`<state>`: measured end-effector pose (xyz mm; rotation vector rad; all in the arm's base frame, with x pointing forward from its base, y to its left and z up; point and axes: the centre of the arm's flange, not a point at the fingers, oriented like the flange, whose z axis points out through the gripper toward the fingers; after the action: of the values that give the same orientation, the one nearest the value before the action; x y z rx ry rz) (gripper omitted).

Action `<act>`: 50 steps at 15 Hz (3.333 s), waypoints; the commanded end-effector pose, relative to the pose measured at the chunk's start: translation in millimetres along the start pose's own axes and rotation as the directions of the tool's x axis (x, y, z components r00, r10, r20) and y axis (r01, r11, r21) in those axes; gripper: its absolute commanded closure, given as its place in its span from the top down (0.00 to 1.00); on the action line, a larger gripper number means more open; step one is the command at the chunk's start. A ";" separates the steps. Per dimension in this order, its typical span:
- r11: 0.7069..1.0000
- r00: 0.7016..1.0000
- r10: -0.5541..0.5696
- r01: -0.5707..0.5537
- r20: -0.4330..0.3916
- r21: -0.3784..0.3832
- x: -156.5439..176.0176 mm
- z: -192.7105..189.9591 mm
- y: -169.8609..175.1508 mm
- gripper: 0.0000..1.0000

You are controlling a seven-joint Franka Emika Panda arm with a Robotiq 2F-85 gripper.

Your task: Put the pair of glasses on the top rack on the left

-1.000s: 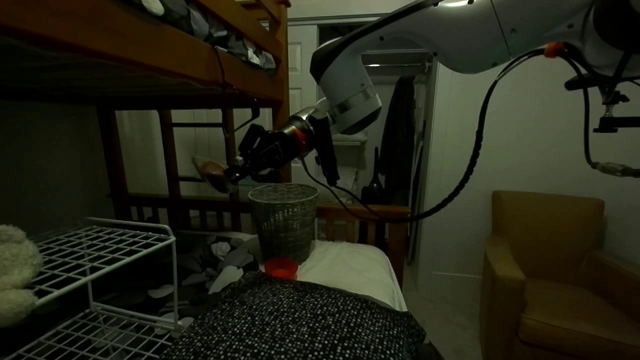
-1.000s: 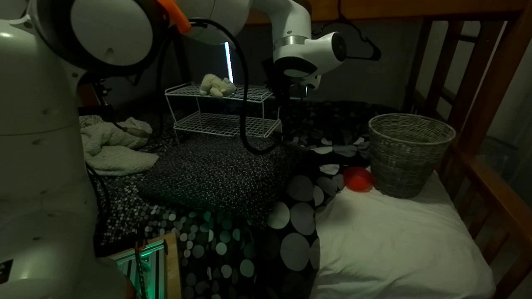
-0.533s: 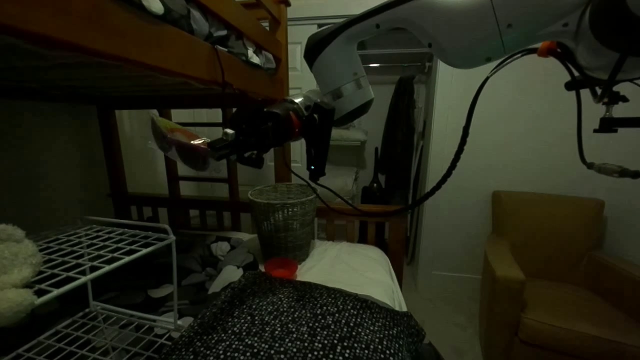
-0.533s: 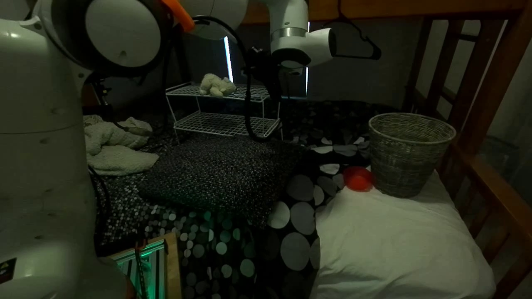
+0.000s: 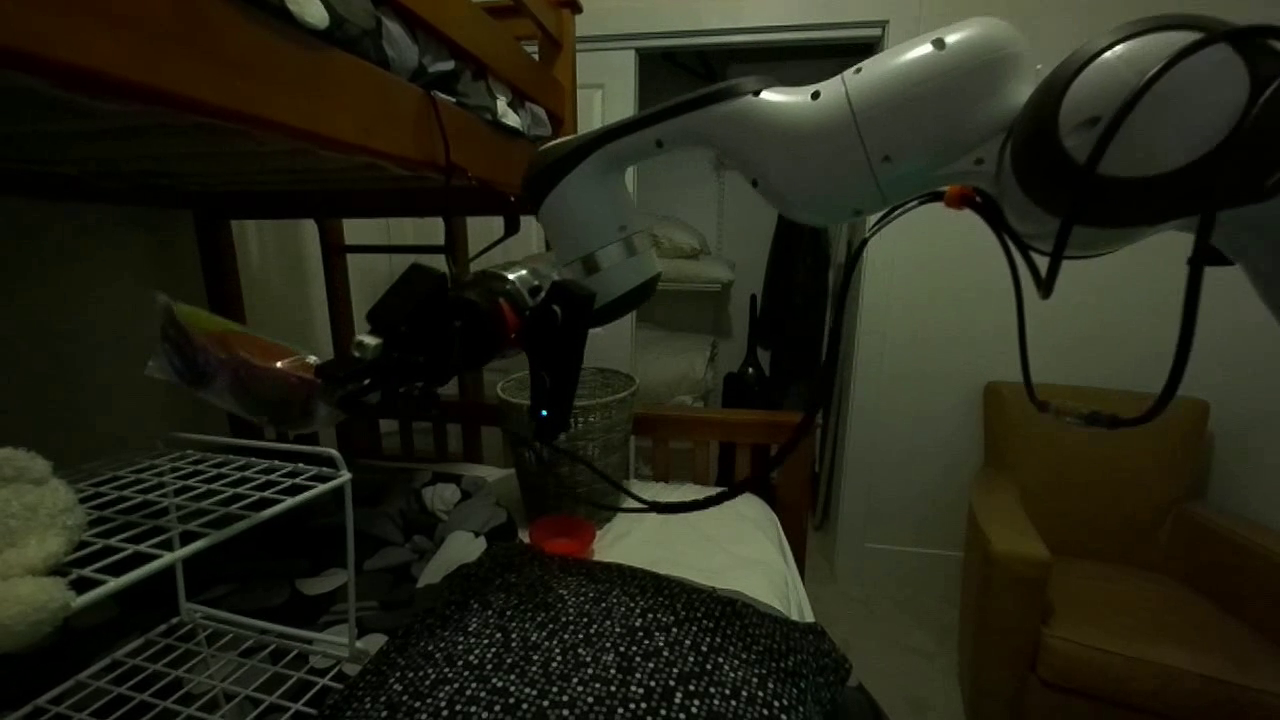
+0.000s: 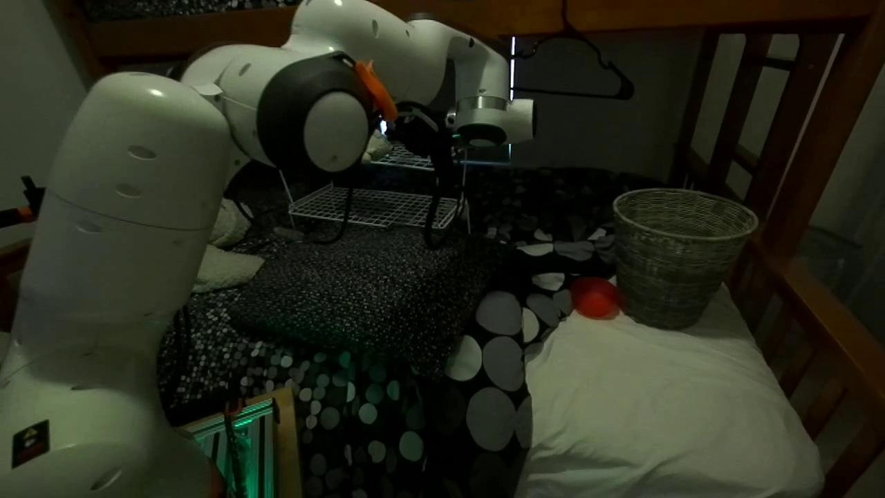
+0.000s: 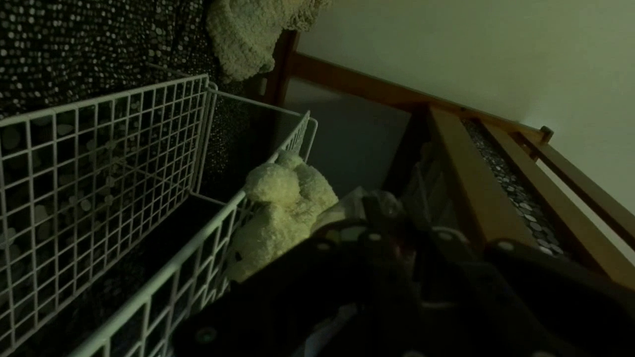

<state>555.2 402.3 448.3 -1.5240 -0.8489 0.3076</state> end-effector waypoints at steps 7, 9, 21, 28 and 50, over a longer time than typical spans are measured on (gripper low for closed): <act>0.993 0.991 0.115 -0.113 0.065 -0.033 63.8 -19.4 42.2 0.03; 0.989 0.986 0.141 -0.136 0.093 -0.052 67.4 -24.6 43.1 0.03; 0.964 0.988 0.051 -0.011 0.146 -0.266 97.3 -15.2 46.9 0.03; 0.947 0.994 0.061 -0.027 0.096 -0.320 105.5 -25.6 35.4 0.03; 0.807 0.943 0.096 -0.262 -0.320 -0.530 37.1 -89.9 -95.4 1.00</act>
<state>668.7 388.2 558.3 -2.0997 -0.6743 -0.0849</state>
